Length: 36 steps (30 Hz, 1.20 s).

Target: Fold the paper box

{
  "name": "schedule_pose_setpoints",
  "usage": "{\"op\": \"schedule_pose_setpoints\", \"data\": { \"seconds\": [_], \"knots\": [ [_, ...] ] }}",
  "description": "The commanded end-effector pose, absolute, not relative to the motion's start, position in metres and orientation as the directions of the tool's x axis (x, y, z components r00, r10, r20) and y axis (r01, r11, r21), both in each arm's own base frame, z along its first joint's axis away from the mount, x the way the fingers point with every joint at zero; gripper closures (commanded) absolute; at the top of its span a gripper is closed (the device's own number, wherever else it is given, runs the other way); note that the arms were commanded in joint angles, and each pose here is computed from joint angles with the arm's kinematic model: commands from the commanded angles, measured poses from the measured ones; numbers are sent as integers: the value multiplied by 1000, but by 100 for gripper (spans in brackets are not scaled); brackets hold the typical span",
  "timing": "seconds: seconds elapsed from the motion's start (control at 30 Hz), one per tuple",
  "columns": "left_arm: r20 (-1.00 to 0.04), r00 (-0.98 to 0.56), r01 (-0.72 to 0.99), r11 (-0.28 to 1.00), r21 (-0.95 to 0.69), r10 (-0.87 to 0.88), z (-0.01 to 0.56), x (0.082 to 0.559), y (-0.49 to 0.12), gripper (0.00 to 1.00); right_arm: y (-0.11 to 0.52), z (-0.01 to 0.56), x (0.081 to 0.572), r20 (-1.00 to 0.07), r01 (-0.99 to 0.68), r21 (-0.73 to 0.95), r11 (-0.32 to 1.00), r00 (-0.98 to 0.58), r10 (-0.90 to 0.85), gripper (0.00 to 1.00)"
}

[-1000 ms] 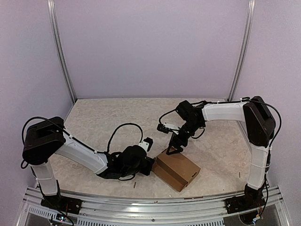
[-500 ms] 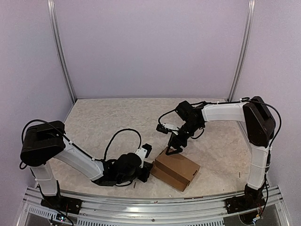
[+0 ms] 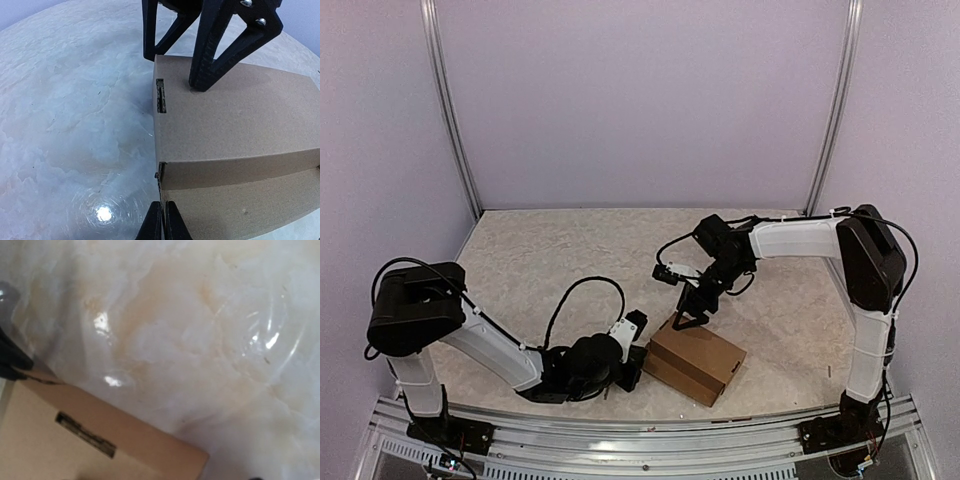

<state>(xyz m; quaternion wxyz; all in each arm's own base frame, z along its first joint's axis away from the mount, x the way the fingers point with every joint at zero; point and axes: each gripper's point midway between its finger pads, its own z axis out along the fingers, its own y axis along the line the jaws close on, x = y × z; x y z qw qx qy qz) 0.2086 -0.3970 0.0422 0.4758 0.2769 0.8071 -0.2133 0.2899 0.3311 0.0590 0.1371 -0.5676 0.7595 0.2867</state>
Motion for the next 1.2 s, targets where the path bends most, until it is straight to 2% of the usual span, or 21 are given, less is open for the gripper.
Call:
{"op": "schedule_pose_setpoints", "data": {
  "seconds": [0.0,0.4,0.57,0.8,0.87,0.97,1.17],
  "knots": [
    [-901,-360,645,763,-51,244,42,206,-396,95,319,40,289,-473,-942,256,218,-318,-822,25],
    [-906,-325,647,763,-3,272,35,199,-393,90,317,38,291,-456,-942,247,227,-319,-831,25],
    [-899,-349,666,745,-40,264,36,198,-391,87,316,39,293,-456,-946,235,225,-312,-833,25],
    [-882,-391,691,716,-92,263,34,195,-396,96,315,35,292,-452,-947,234,220,-306,-838,25],
    [-882,-392,688,720,-92,262,37,197,-398,91,315,34,292,-451,-947,235,219,-306,-838,25],
    [-872,-407,672,735,-87,270,40,203,-400,73,314,35,291,-454,-948,231,219,-304,-838,25],
    [-828,-501,621,771,-141,252,42,218,-396,73,312,37,290,-454,-949,223,221,-302,-838,25]
  ]
}}
